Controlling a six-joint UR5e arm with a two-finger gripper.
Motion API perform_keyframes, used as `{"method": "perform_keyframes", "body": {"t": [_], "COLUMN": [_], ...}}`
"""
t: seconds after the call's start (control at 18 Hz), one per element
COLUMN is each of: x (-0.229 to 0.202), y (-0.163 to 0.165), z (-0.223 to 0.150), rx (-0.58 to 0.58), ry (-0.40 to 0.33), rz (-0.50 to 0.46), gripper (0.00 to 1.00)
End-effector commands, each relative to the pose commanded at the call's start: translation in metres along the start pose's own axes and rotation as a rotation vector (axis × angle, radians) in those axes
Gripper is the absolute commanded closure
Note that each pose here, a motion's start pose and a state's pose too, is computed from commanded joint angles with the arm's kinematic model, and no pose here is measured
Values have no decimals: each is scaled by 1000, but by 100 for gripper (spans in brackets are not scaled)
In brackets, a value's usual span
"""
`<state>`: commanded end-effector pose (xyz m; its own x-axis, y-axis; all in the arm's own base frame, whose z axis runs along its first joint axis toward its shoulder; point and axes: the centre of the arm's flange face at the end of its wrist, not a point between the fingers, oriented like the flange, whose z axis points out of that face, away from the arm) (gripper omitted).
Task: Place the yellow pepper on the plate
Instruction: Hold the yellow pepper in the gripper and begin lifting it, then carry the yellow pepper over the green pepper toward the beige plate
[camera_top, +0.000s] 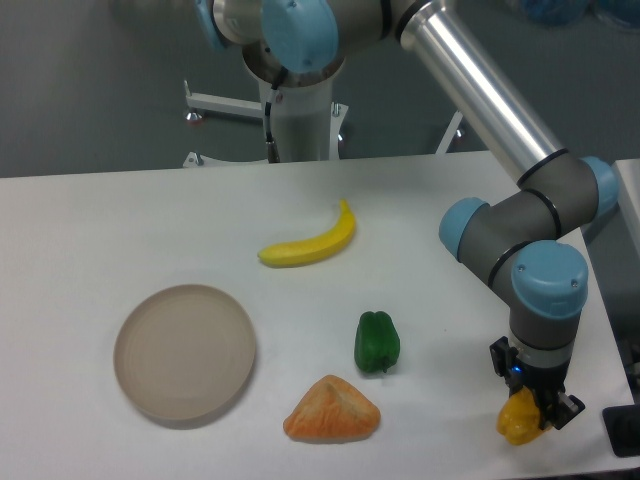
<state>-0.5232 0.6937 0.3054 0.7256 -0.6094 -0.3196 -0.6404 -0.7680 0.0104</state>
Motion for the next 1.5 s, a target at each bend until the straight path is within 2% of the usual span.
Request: {"method": "perform_keyframes", "body": {"t": [0.33, 0.61, 0.72, 1.06, 1.28, 1.5], "x": [5, 36, 55, 141, 195, 234], "y": [-11, -35, -60, -115, -156, -208], "z": [-7, -41, -63, -134, -157, -159], "rx": [-2, -5, -5, -27, -46, -57], "ry": [1, 37, 49, 176, 212, 228], "rz": [-7, -31, -58, -173, -294, -379], "gripper": [48, 48, 48, 48, 48, 48]}}
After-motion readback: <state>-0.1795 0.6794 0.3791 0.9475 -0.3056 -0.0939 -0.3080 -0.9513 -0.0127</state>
